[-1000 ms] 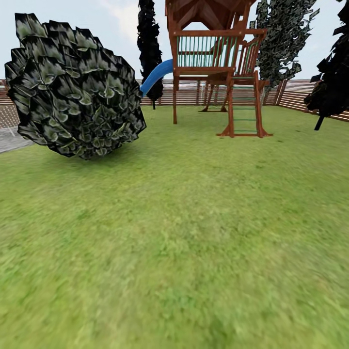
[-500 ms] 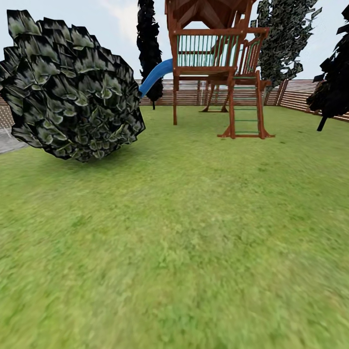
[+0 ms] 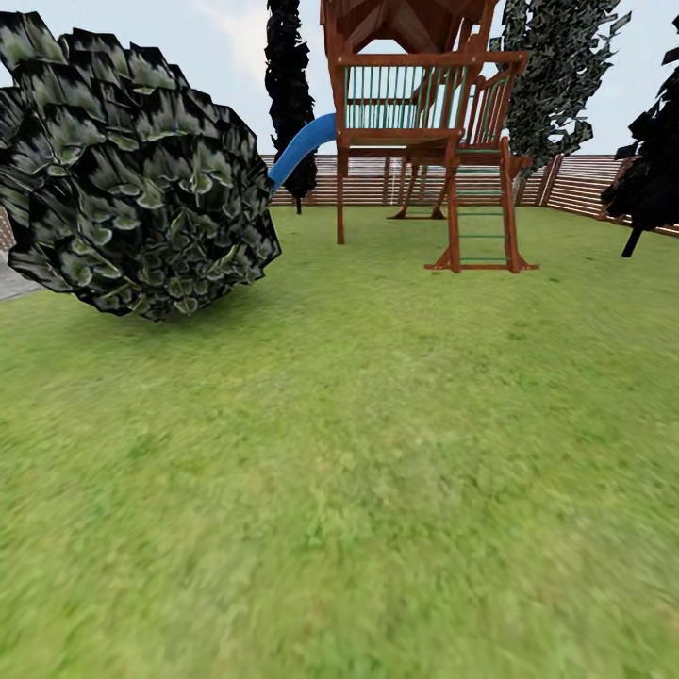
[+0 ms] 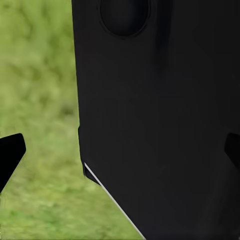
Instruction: Take the three Easter eggs out of the wicker basket on the lawn in the garden, then place them on the lawn next to a single tree (choose any tree) so that all three eggs are next to the same tree and none are left in the basket.
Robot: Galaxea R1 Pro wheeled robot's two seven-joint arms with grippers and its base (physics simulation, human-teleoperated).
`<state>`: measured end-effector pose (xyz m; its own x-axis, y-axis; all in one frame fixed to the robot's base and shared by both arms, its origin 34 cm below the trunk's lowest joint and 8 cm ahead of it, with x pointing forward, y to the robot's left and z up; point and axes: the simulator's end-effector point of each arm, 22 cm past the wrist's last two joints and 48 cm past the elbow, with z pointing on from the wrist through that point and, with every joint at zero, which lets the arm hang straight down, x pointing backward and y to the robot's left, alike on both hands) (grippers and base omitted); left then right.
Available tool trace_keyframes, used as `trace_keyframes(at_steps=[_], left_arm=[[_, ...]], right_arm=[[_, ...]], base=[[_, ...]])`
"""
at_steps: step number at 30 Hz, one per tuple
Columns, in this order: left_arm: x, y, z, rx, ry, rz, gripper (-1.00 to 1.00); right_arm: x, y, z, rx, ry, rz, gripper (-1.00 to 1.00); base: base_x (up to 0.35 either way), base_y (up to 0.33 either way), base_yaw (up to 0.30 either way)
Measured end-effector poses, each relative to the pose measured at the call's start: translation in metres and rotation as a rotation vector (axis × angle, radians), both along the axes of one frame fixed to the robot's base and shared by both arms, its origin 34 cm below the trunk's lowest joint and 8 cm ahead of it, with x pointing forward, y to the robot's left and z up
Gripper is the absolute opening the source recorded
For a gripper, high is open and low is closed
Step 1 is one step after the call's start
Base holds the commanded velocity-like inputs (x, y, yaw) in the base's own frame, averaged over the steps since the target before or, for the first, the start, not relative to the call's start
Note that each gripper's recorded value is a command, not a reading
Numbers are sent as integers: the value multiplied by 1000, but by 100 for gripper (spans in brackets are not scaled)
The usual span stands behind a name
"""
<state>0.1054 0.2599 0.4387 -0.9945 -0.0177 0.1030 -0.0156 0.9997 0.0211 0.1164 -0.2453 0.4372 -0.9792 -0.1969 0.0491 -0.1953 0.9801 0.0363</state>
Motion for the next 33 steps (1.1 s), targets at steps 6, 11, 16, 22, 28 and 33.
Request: trace_keyframes(at_steps=[6, 11, 16, 22, 28, 33], left_arm=[[0, 0, 0, 0, -1, 0, 100], [0, 0, 0, 0, -1, 0, 100], [0, 0, 0, 0, 0, 0, 100], [0, 0, 0, 0, -1, 0, 100], [0, 0, 0, 0, -1, 0, 100], [0, 0, 0, 0, 0, 0, 100]], right_arm=[[0, 0, 0, 0, 0, 0, 100], [0, 0, 0, 0, 0, 0, 100], [0, 0, 0, 0, 0, 0, 100], [0, 0, 0, 0, 0, 0, 100], [0, 0, 0, 0, 0, 0, 100], [0, 0, 0, 0, 0, 0, 100]], base=[[293, 0, 0], [294, 0, 0], [293, 0, 0], [293, 0, 0], [293, 0, 0], [289, 0, 0]])
